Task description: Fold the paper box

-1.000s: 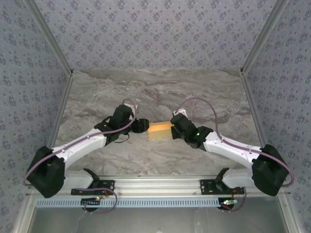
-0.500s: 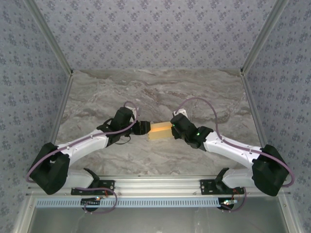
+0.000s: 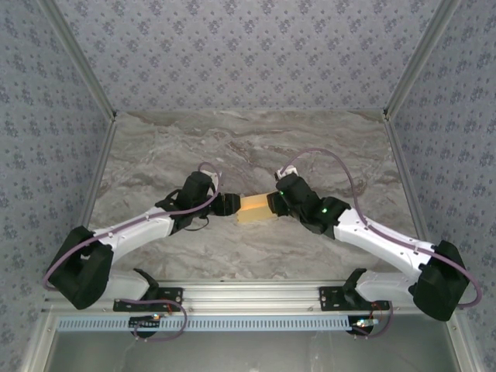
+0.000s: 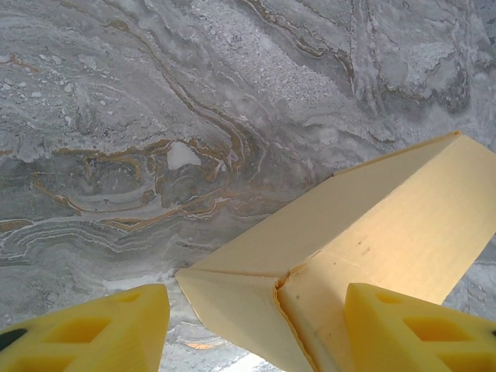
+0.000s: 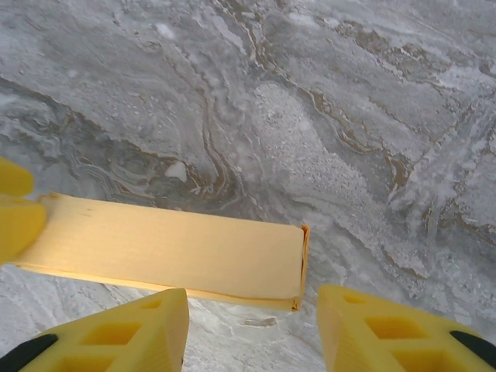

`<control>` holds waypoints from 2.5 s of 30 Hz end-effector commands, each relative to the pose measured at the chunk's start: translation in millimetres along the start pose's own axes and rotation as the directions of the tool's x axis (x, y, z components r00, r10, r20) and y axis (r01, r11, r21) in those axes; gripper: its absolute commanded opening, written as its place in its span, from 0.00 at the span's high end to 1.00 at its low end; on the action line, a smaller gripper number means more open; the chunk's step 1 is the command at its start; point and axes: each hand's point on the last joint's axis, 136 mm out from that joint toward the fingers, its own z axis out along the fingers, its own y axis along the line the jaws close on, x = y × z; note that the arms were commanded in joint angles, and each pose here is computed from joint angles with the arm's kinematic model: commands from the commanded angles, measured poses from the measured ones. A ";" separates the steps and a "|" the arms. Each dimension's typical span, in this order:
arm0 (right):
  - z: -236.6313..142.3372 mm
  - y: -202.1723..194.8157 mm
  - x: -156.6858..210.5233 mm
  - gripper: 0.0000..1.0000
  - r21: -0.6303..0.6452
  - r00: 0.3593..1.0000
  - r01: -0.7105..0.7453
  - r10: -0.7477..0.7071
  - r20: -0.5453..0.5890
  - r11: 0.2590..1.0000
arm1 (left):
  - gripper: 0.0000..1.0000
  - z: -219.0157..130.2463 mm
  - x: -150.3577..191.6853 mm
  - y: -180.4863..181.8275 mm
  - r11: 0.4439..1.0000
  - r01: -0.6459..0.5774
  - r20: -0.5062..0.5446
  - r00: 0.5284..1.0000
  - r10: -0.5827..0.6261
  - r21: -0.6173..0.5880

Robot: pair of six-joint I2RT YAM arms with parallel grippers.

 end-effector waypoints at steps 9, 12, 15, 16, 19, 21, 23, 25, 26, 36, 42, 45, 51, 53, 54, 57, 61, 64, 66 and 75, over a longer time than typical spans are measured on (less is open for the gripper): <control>34.3 -17.6 -8.8 0.50 -0.080 0.990 -0.093 0.084 -0.116 0.992 | 0.39 4.7 13.0 5.6 0.999 -0.011 -0.055 0.998 0.009 -0.035; 48.3 -21.2 0.7 0.52 -0.103 0.983 -0.116 0.099 -0.155 0.988 | 0.39 5.2 12.8 5.3 0.999 -0.012 -0.054 0.999 0.010 -0.034; 58.2 -24.8 15.9 0.55 -0.123 0.971 -0.151 0.124 -0.203 0.981 | 0.39 6.4 14.4 6.0 0.999 -0.011 -0.057 0.998 0.009 -0.035; 60.4 -25.6 22.3 0.56 -0.127 0.967 -0.163 0.133 -0.218 0.978 | 0.39 6.9 15.3 6.8 0.999 -0.007 -0.059 0.998 0.005 -0.037; 64.4 -27.8 41.2 0.59 -0.133 0.952 -0.203 0.164 -0.257 0.970 | 0.40 7.7 18.7 7.6 0.999 0.007 -0.062 0.998 -0.009 -0.034; 66.2 -28.7 52.0 0.61 -0.141 0.942 -0.237 0.191 -0.275 0.961 | 0.42 8.6 21.4 9.2 0.999 0.019 -0.067 0.998 -0.021 -0.034; 67.9 -29.0 63.8 0.63 -0.153 0.929 -0.277 0.224 -0.294 0.949 | 0.44 9.8 24.4 9.6 0.999 0.027 -0.071 0.997 -0.029 -0.030; 69.3 -29.7 70.4 0.65 -0.161 0.919 -0.307 0.249 -0.305 0.938 | 0.46 10.6 25.8 9.7 0.999 0.035 -0.073 0.997 -0.037 -0.027; 69.6 -29.7 73.4 0.66 -0.165 0.915 -0.319 0.258 -0.310 0.933 | 0.46 11.0 26.2 9.6 0.999 0.039 -0.073 0.996 -0.041 -0.025; 57.3 -24.4 60.3 0.73 -0.284 0.906 -0.398 0.323 -0.274 0.872 | 0.50 11.5 23.8 7.8 0.998 0.056 -0.059 0.997 -0.057 -0.016; 49.1 -20.1 49.0 0.66 -0.363 0.893 -0.434 0.341 -0.295 0.824 | 0.50 11.4 21.9 7.2 0.999 0.052 -0.058 0.997 -0.053 -0.018; 45.7 -21.8 50.5 0.61 -0.378 0.885 -0.450 0.351 -0.305 0.809 | 0.50 11.4 22.0 7.5 0.998 0.052 -0.058 0.997 -0.053 -0.019; 39.9 -24.7 55.8 0.58 -0.395 0.874 -0.475 0.368 -0.318 0.787 | 0.50 11.6 21.4 7.2 0.999 0.049 -0.057 0.997 -0.050 -0.020; 37.6 -24.6 56.6 0.56 -0.406 0.870 -0.484 0.376 -0.320 0.775 | 0.50 11.8 21.1 7.0 0.999 0.049 -0.057 0.997 -0.050 -0.021; 36.2 -24.6 55.5 0.55 -0.413 0.869 -0.487 0.379 -0.318 0.770 | 0.50 11.7 21.0 6.7 0.999 0.048 -0.057 0.997 -0.049 -0.020; 31.8 -22.7 51.9 0.51 -0.434 0.869 -0.489 0.383 -0.313 0.757 | 0.50 12.0 21.5 6.8 0.999 0.048 -0.059 0.997 -0.049 -0.020; 27.0 -21.9 48.3 0.47 -0.445 0.871 -0.487 0.383 -0.307 0.752 | 0.50 12.0 20.8 6.8 0.999 0.048 -0.059 0.997 -0.049 -0.023; 24.2 -21.0 48.1 0.41 -0.449 0.871 -0.488 0.383 -0.309 0.748 | 0.50 11.9 20.3 6.6 0.999 0.047 -0.058 0.997 -0.048 -0.023; 23.2 -20.6 48.6 0.41 -0.451 0.871 -0.488 0.381 -0.310 0.748 | 0.51 11.8 20.3 5.7 0.999 0.045 -0.059 0.997 -0.046 -0.022; 32.1 -24.7 66.5 0.56 -0.431 0.854 -0.513 0.388 -0.347 0.743 | 0.51 11.3 20.7 4.9 0.999 0.042 -0.060 0.997 -0.043 -0.020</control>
